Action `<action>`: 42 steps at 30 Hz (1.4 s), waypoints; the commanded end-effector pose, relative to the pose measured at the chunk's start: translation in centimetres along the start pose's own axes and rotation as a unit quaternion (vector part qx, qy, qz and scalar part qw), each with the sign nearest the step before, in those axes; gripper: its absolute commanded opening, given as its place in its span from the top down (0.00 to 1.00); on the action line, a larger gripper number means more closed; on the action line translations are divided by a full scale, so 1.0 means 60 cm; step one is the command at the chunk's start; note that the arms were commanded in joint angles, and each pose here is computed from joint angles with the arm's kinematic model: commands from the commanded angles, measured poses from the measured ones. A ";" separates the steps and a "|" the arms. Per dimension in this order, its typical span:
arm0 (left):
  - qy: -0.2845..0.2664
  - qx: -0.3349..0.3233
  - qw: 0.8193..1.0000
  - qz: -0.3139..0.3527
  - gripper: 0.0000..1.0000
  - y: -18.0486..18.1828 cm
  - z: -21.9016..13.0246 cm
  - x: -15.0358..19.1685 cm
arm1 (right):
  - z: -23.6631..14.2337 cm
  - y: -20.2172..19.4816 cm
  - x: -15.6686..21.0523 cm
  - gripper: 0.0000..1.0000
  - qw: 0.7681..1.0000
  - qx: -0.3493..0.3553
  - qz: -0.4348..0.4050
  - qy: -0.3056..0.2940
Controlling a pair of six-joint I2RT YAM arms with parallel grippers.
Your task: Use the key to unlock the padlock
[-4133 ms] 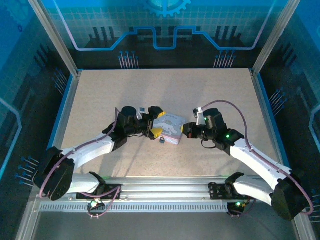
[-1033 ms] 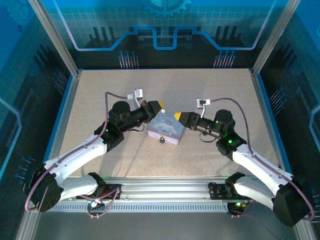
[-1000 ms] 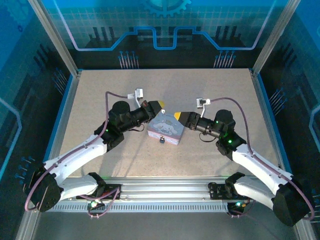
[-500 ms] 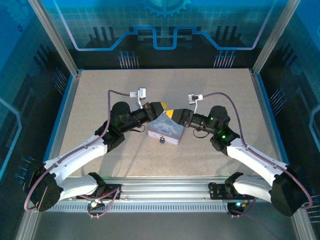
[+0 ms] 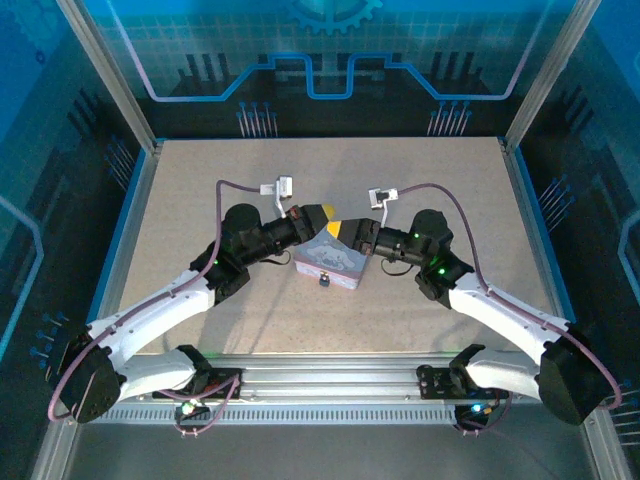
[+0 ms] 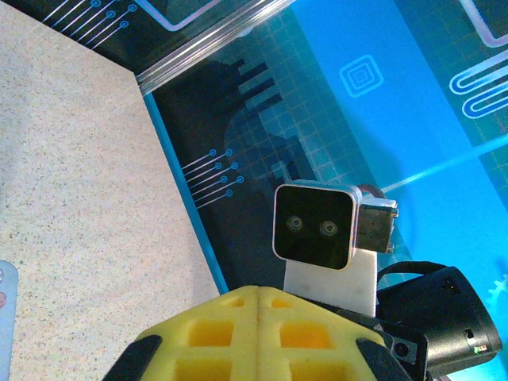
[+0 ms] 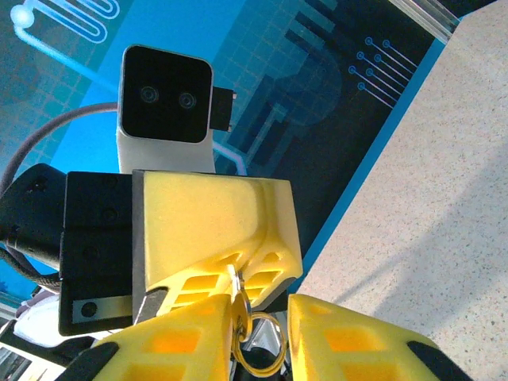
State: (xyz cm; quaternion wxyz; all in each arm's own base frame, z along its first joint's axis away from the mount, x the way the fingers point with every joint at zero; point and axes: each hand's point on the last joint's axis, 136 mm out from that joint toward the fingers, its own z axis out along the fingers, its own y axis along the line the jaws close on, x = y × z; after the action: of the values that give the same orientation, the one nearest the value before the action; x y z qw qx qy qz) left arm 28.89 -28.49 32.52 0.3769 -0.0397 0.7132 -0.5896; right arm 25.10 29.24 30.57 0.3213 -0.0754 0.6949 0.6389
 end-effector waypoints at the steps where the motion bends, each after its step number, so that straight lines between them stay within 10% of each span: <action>1: -0.015 0.023 1.000 0.015 1.00 -0.027 -0.006 -0.013 | 0.003 0.031 -0.010 0.77 0.999 -0.023 -0.021 -0.007; 18: -0.029 0.011 0.999 0.019 1.00 -0.021 -0.018 -0.017 | -0.019 0.016 -0.015 0.98 1.000 0.004 -0.017 -0.026; 31: -0.013 -0.097 0.991 0.089 0.35 0.035 -0.077 0.002 | -0.051 -0.065 0.039 1.00 0.987 0.144 -0.050 0.041; 42: 0.072 -0.199 0.971 0.112 0.21 0.155 -0.097 0.075 | -0.046 -0.161 0.081 0.98 0.959 0.246 -0.060 0.131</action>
State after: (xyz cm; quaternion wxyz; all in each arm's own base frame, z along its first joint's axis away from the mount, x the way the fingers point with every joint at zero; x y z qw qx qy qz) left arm 26.12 -23.86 25.75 0.3926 -0.0055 0.8093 -0.4369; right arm 25.24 26.53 21.14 0.2871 -0.0979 0.8424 0.4453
